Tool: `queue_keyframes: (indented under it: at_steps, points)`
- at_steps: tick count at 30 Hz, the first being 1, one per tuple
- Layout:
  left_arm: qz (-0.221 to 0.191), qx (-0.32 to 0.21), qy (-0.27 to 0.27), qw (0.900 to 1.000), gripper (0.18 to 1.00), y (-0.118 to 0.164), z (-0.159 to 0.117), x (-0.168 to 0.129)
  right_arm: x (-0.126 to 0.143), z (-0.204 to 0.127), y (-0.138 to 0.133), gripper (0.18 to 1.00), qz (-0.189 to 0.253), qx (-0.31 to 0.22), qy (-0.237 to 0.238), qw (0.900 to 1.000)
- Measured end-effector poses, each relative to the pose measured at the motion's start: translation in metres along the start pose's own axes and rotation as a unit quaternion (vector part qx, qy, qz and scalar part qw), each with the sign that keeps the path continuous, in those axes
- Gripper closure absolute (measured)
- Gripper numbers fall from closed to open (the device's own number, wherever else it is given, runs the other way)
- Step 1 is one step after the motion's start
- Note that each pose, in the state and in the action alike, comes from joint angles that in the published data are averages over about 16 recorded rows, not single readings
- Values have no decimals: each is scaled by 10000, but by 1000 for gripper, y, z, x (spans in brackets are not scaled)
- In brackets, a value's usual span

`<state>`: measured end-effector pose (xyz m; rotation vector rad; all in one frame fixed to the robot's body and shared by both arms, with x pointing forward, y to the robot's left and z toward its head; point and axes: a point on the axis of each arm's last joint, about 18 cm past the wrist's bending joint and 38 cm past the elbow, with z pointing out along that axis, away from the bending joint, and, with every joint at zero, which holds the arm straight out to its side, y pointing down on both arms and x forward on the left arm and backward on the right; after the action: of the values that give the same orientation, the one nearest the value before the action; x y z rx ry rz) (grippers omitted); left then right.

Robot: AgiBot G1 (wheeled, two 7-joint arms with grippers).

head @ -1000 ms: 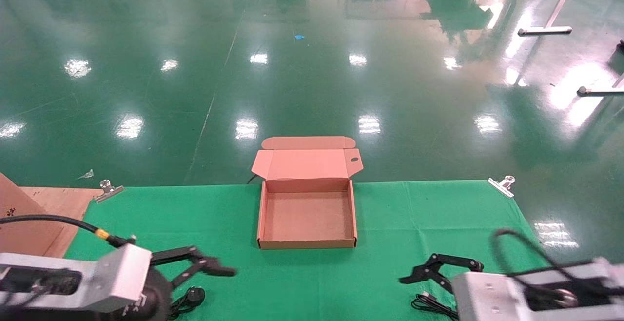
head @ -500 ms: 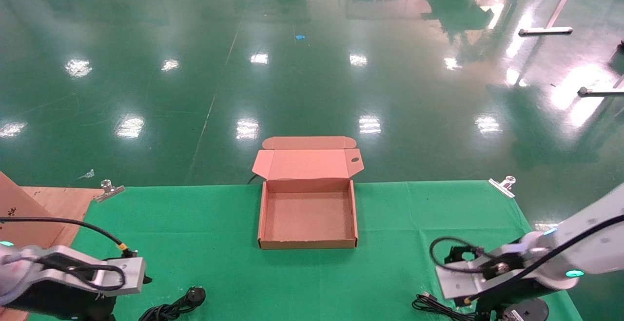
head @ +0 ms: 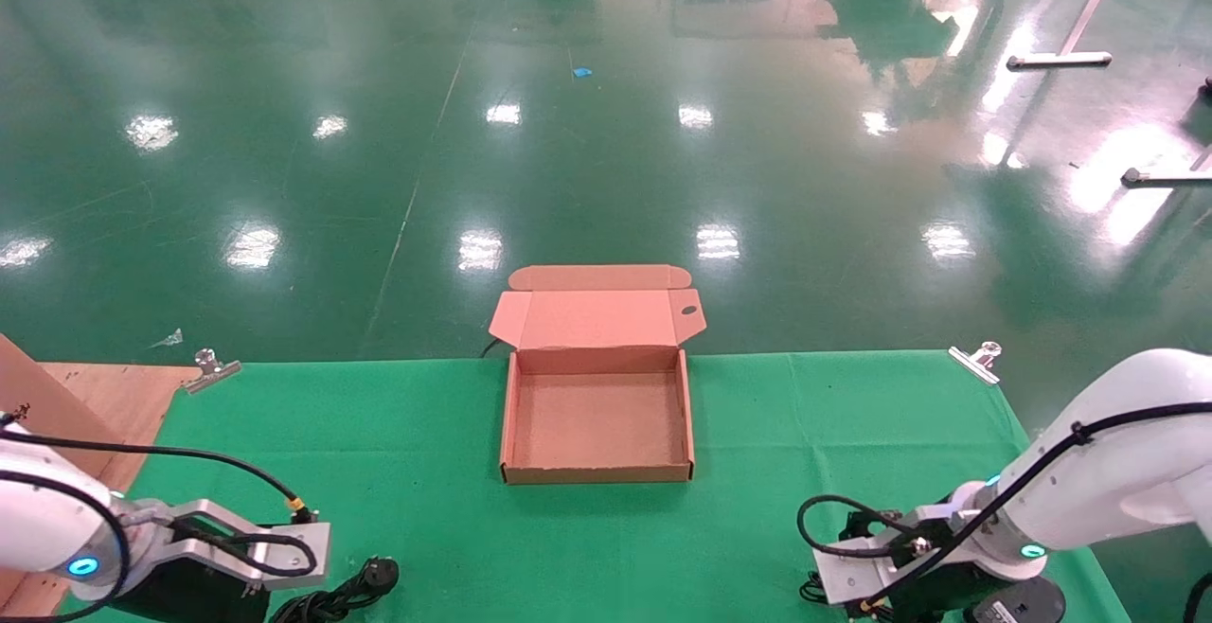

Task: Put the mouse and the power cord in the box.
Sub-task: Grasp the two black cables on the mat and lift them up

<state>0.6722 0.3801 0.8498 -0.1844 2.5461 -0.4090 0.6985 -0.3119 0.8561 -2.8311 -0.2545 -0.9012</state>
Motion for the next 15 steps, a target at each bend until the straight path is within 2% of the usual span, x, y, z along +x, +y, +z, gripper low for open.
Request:
queue_keyframes:
  at_steps: [15]
  points:
    - [-36,-43,-42,10000,184,6,17,-1,-5,21,11,178,-43,-34,-51,10000]
